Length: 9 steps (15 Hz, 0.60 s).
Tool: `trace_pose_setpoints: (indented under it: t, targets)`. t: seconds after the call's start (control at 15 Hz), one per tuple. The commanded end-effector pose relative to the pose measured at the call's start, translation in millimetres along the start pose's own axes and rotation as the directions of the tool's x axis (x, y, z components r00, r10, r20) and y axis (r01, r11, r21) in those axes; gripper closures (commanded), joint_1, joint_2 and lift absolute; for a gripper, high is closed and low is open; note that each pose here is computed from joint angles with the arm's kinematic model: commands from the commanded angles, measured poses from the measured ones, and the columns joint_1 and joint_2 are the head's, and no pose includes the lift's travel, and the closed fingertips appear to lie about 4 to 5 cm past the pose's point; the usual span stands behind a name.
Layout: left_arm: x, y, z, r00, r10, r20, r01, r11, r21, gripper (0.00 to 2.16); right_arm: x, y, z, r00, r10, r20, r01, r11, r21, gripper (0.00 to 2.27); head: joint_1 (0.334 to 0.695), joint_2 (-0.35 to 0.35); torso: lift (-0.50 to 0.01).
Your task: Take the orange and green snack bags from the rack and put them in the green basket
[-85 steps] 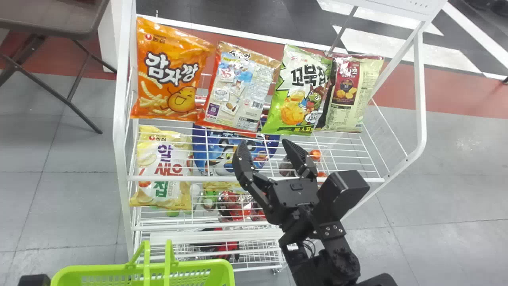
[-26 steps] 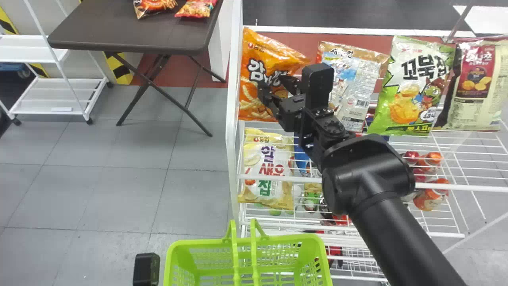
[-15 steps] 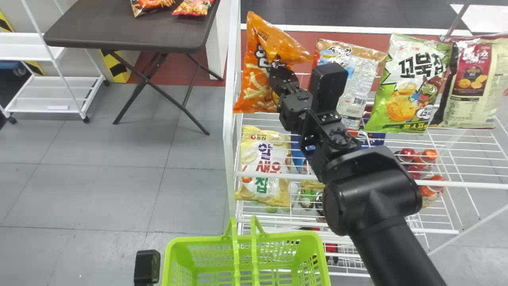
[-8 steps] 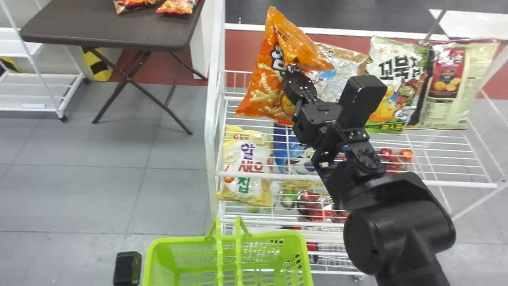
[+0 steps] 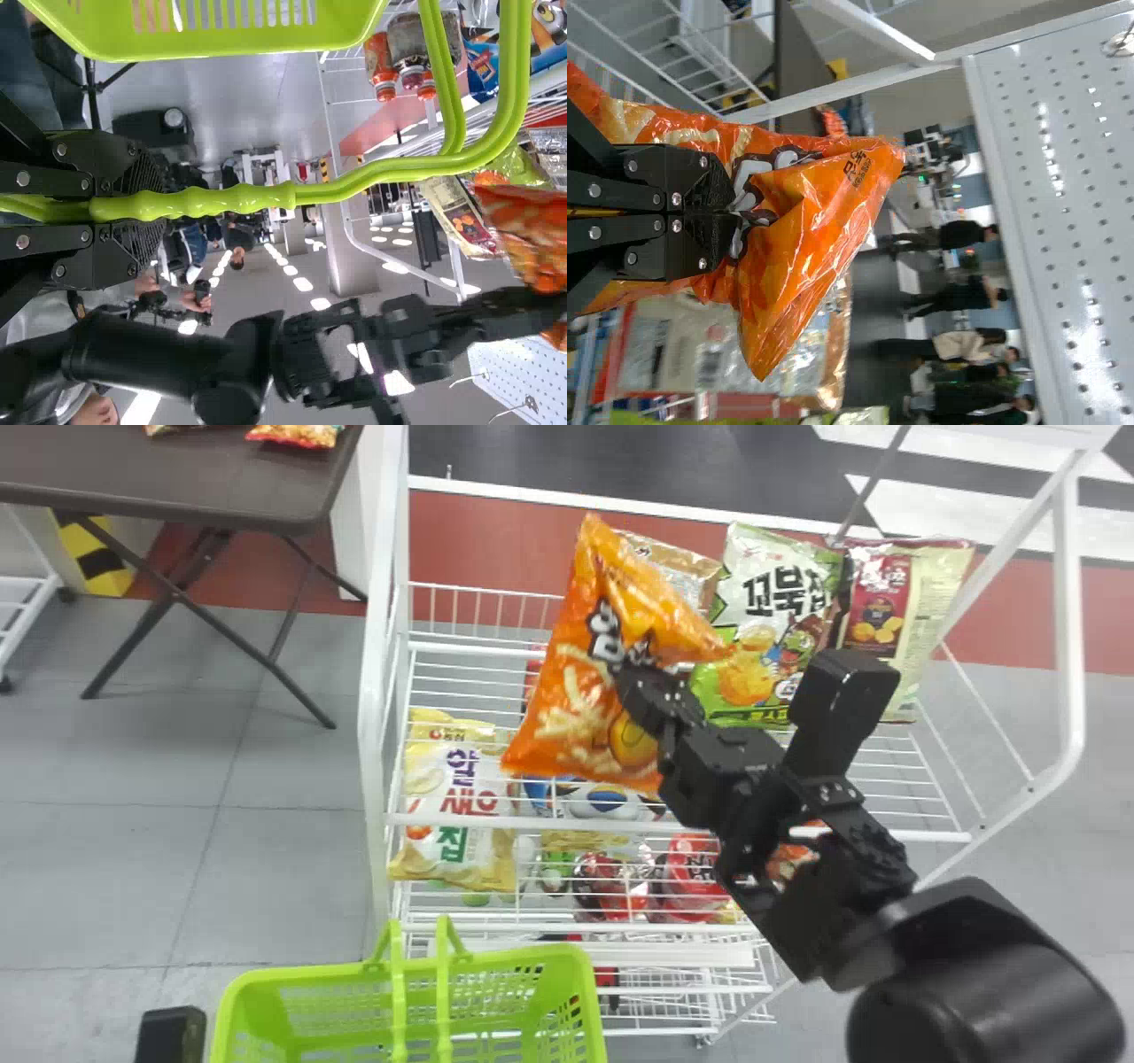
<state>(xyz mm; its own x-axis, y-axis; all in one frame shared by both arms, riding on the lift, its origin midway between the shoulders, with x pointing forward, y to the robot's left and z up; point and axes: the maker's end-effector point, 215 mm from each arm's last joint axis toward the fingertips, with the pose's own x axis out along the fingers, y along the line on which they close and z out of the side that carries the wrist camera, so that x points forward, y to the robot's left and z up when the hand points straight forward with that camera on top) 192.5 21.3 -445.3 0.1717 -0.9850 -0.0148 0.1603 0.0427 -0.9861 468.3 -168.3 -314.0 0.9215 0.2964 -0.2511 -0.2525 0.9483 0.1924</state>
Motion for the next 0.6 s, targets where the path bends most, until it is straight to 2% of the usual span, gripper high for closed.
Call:
trace_pose_setpoints:
  t: [0.0,0.2,0.4,0.53]
  targets:
    - [1.1,0.9,2.1,1.000,0.005,0.000,-0.005,1.000,0.005,2.15,-33.1,-2.7,-28.4,0.990,0.008,-0.144,-0.007,1.000,0.008,2.25,0.695,-0.254,0.000]
    - [2.8,0.7,1.5,1.000,0.002,0.004,-0.002,1.000,0.001,2.15,-70.7,-0.3,-65.8,0.945,0.028,-0.326,-0.024,1.000,0.014,2.25,0.695,-0.286,0.000]
    - [3.1,0.6,1.3,1.000,0.004,0.007,-0.004,1.000,0.001,2.15,-116.2,9.6,-127.1,0.830,0.053,-0.555,-0.041,0.999,0.035,2.25,0.695,-0.326,0.000]
    - [3.7,0.7,0.9,1.000,0.005,0.005,-0.005,1.000,0.000,2.15,-139.2,20.0,-158.0,0.753,0.085,-0.653,-0.053,0.996,0.068,2.25,0.695,-0.350,0.000]
